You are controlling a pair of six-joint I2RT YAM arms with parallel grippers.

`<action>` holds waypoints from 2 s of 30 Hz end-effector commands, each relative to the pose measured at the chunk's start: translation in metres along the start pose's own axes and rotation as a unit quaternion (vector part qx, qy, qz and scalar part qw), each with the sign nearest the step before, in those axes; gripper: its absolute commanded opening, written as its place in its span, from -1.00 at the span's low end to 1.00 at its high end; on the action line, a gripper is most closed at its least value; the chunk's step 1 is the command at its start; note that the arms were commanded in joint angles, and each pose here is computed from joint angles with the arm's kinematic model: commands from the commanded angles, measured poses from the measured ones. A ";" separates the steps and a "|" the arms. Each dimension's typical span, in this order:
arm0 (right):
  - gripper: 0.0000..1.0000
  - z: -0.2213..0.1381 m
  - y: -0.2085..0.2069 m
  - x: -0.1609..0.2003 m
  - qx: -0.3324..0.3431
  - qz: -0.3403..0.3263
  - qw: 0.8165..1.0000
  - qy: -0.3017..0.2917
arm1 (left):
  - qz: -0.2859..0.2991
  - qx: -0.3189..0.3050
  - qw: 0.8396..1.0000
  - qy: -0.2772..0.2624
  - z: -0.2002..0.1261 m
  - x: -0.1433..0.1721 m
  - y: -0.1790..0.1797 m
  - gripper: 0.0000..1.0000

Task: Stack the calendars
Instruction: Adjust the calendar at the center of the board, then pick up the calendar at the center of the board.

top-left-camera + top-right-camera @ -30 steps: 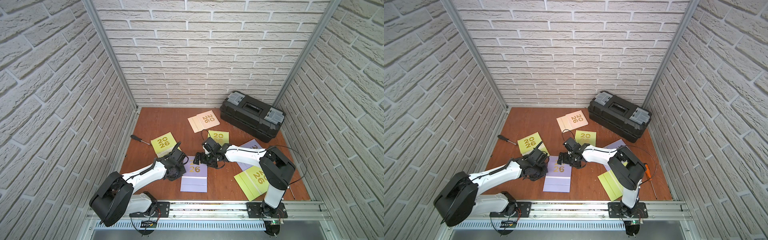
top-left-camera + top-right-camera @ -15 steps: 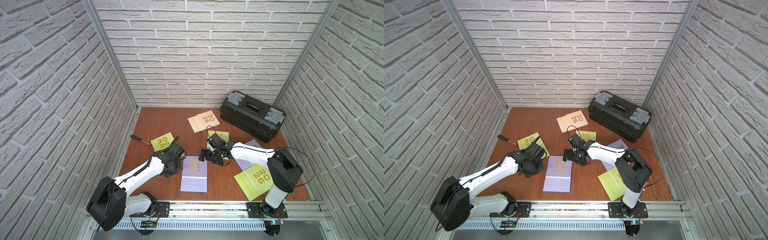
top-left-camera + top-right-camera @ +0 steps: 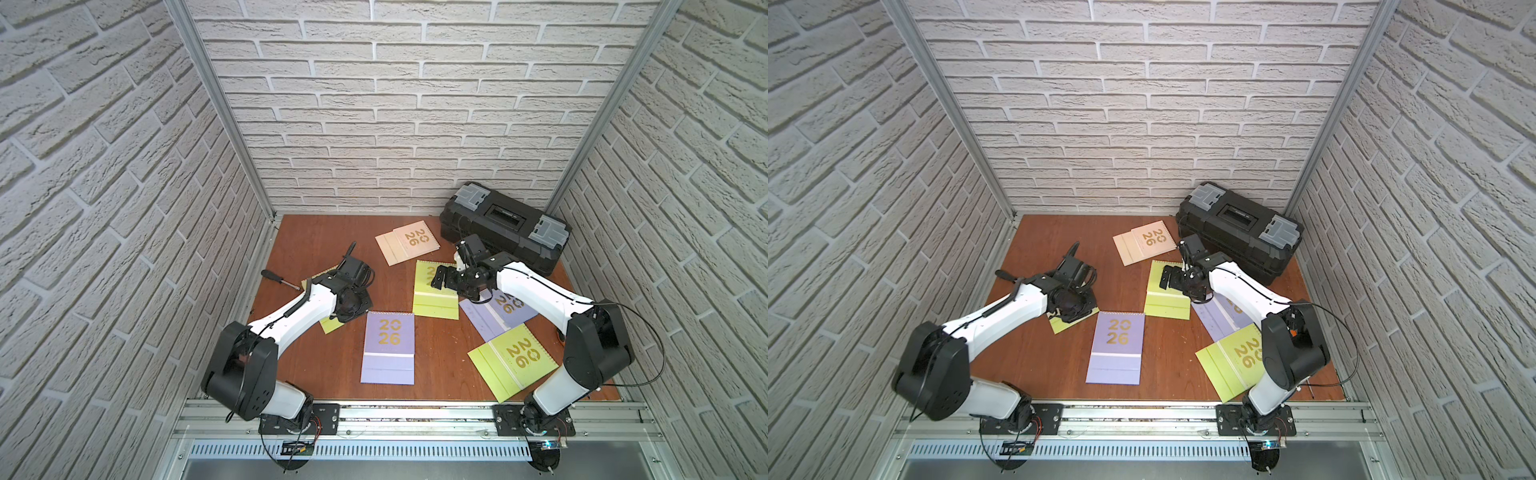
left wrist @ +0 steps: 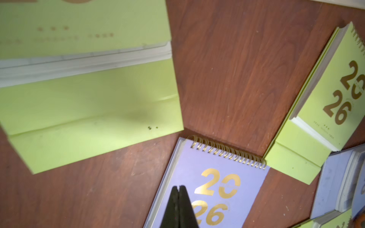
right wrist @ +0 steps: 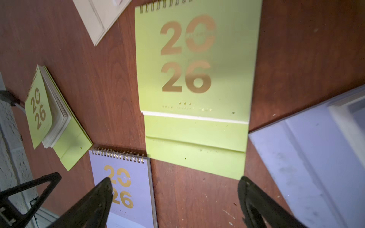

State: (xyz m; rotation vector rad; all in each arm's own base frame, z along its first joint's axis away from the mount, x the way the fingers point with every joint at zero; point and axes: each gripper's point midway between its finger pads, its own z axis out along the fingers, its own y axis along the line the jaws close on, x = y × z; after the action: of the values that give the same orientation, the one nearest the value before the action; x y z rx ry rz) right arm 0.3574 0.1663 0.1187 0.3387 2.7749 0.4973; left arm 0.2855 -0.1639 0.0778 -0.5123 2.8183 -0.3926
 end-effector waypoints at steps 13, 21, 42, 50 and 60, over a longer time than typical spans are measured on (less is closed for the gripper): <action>1.00 0.020 -0.029 -0.043 0.035 0.003 0.999 0.009 | 0.040 0.087 0.995 0.004 0.059 -0.053 -0.099 -1.00; 1.00 0.033 -0.028 -0.048 0.029 0.005 0.999 0.016 | 0.038 0.105 0.994 -0.008 0.087 -0.063 -0.120 -1.00; 1.00 0.066 -0.048 -0.030 0.029 0.024 0.998 0.046 | 0.040 0.135 0.989 0.037 0.124 -0.037 -0.159 -1.00; 1.00 0.076 -0.050 -0.022 0.020 0.027 0.998 0.053 | 0.035 0.136 0.989 0.046 0.130 -0.029 -0.160 -1.00; 1.00 0.087 -0.048 -0.016 0.002 0.035 0.997 0.064 | 0.025 0.146 0.987 0.057 0.137 -0.024 -0.164 -1.00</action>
State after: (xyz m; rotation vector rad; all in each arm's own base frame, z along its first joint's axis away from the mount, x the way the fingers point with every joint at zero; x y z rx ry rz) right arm 0.3931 0.1417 0.0356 0.4029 2.8922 0.5114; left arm 0.4044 -0.3300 0.0261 -0.3436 2.7540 -0.8489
